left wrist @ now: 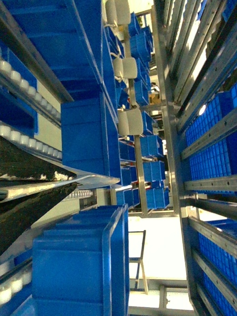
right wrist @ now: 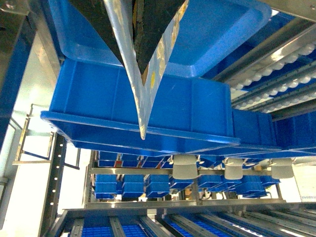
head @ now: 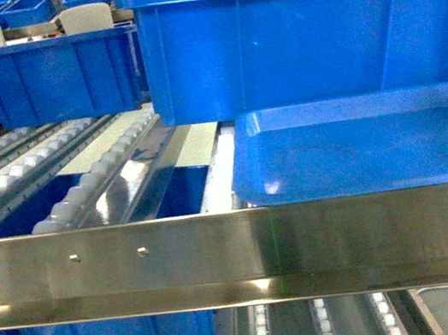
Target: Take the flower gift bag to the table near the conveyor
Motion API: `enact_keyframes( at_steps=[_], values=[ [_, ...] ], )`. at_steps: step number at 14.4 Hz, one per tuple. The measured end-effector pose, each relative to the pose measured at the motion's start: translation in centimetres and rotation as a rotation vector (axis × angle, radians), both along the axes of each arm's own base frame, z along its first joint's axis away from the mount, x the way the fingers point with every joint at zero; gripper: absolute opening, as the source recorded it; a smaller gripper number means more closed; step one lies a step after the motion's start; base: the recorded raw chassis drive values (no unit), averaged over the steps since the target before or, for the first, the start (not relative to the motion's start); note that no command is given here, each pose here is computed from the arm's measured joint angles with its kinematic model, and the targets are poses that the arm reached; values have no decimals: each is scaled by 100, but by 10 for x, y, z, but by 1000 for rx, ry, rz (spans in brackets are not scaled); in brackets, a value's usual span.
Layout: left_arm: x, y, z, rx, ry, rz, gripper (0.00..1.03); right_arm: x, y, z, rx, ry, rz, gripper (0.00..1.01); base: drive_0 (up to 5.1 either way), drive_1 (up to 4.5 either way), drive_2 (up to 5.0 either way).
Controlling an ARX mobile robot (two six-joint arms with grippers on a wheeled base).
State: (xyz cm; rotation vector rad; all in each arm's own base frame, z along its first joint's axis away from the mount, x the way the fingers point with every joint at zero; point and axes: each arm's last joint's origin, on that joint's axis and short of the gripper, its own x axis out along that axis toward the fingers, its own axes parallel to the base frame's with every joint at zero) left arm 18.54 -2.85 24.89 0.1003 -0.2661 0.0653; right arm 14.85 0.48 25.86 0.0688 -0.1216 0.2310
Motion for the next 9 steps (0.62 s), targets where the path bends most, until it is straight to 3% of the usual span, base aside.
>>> enact_keyframes(
  at_steps=[9],
  values=[
    [0, 0, 0, 0, 0, 2, 2, 0, 0, 0, 0, -4, 0, 2, -497, 239, 239]
  ],
)
